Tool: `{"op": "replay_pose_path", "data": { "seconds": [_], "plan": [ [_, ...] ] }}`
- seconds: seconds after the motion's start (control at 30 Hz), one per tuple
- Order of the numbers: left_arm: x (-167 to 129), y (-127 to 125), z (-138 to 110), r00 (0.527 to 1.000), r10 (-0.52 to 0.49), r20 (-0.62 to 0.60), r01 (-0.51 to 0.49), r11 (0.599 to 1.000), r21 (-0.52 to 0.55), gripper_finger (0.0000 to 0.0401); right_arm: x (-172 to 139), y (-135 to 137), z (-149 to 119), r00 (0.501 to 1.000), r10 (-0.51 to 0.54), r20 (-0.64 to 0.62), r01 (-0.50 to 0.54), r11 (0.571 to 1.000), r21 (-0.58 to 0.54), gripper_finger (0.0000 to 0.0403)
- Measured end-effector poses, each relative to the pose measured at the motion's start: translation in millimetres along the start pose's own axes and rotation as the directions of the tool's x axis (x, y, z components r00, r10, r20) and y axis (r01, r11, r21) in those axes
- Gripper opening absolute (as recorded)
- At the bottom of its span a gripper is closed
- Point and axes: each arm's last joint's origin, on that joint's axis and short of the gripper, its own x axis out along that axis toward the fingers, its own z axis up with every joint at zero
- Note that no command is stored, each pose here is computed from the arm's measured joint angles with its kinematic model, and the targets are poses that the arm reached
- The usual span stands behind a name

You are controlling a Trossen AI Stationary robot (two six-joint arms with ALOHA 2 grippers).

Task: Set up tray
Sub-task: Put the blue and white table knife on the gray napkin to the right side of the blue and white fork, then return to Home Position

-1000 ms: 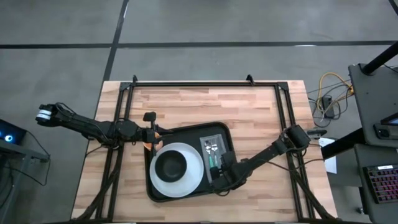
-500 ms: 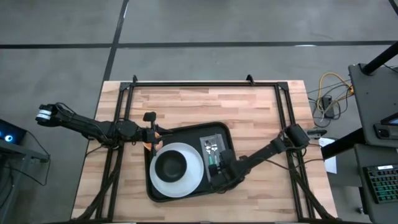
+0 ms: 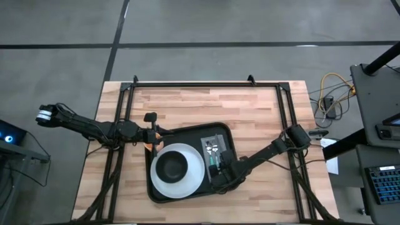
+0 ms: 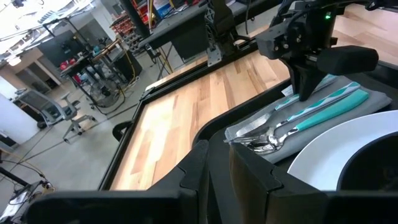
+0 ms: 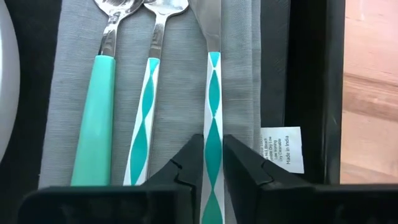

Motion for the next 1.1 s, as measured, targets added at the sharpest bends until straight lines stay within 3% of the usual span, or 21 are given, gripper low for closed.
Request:
{"op": "replay_pose_path", "data": {
  "seconds": [0.33, 0.57, 0.73, 0.83, 0.9, 1.0, 1.03, 1.1],
  "plan": [
    [0, 0, 0, 1.000, 0.000, 0.000, 0.000, 1.000, 0.000, 0.0046, 0, -1, 0, 1.000, -0.009, -0.001, 0.009, 1.000, -0.019, 0.0108],
    [0, 0, 0, 1.000, 0.000, -0.001, 0.000, 1.000, 0.000, 0.0046, -16, 7, 11, 0.999, 0.039, -0.013, -0.040, 0.988, -0.151, 0.0122],
    [0, 0, -1, 1.000, -0.001, -0.006, 0.001, 1.000, 0.002, 0.0046, -34, 16, 27, 0.995, 0.101, 0.013, -0.092, 0.946, -0.310, 0.0120],
    [0, 0, -1, 1.000, -0.001, -0.006, 0.001, 1.000, 0.002, 0.0046, -46, 28, 25, 0.978, 0.209, -0.010, -0.190, 0.869, -0.457, 0.0119],
    [0, 0, -1, 1.000, -0.001, -0.006, 0.001, 1.000, 0.002, 0.0046, -51, 36, 16, 0.954, 0.300, 0.008, -0.236, 0.767, -0.596, 0.0119],
    [0, 0, -1, 1.000, 0.000, -0.005, 0.000, 1.000, 0.002, 0.0046, -61, 42, 9, 0.916, 0.390, 0.093, -0.157, 0.562, -0.812, 0.0117],
    [0, 0, 0, 1.000, 0.001, -0.004, -0.001, 1.000, 0.001, 0.0046, -64, 44, 9, 0.902, 0.412, 0.124, -0.122, 0.521, -0.845, 0.0115],
    [0, 0, 0, 1.000, 0.005, 0.005, -0.005, 1.000, -0.002, 0.0046, -70, 47, 12, 0.880, 0.433, 0.196, -0.049, 0.492, -0.869, 0.0110]
  ]
}}
